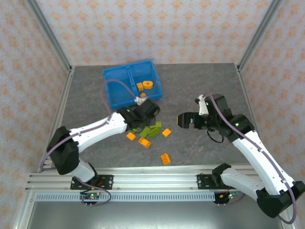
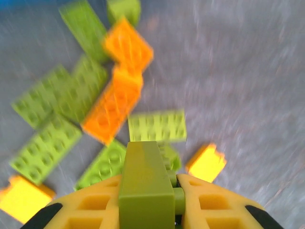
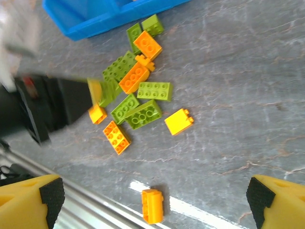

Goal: Sort the legos into containers by color

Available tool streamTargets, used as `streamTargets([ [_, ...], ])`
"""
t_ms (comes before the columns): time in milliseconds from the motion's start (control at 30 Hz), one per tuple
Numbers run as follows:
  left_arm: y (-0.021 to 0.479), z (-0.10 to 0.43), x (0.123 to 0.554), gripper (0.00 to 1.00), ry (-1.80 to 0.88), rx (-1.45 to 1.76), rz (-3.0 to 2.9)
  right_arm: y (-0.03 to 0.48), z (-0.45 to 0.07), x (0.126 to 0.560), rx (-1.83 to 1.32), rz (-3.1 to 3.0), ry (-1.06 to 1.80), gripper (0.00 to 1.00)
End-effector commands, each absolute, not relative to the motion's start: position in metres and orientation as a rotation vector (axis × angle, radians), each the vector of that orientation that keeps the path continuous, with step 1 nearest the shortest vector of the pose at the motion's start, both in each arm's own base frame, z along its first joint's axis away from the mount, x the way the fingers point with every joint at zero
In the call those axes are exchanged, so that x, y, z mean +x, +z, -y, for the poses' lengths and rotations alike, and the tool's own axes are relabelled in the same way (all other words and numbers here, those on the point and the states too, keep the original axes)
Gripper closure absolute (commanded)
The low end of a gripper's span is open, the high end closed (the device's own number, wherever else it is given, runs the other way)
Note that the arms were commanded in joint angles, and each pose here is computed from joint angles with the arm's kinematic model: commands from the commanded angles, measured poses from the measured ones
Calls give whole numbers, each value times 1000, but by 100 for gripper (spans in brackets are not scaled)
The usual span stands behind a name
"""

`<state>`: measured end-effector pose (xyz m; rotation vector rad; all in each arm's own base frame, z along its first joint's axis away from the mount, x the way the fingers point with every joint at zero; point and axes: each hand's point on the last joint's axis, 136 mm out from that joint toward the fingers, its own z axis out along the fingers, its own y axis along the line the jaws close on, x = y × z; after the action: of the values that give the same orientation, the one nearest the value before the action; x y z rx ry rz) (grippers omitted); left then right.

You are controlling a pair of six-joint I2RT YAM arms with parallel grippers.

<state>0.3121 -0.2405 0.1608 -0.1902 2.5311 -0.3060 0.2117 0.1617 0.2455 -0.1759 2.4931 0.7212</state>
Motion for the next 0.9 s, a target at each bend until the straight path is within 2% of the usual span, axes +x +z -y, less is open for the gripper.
streamTargets([
  [0, 204, 201, 341, 77, -235, -188, -2429, 252, -169, 214, -185, -2464, 782, 1],
  [133, 229, 155, 384, 77, -179, -313, -2334, 250, -169, 221, -154, -2456, 771, 1],
  [233, 228, 125, 418, 77, -132, -423, -2308, 250, -171, 224, -142, -2454, 779, 0],
  [467, 185, 84, 488, 77, -56, -600, -2347, 249, -168, 224, -116, -2449, 767, 0],
  [700, 132, 62, 532, 65, -52, -693, -2415, 248, -165, 222, -105, -2447, 764, 0],
  [867, 130, 62, 540, 54, -44, -664, -2433, 245, -166, 223, -94, -2447, 766, 0],
])
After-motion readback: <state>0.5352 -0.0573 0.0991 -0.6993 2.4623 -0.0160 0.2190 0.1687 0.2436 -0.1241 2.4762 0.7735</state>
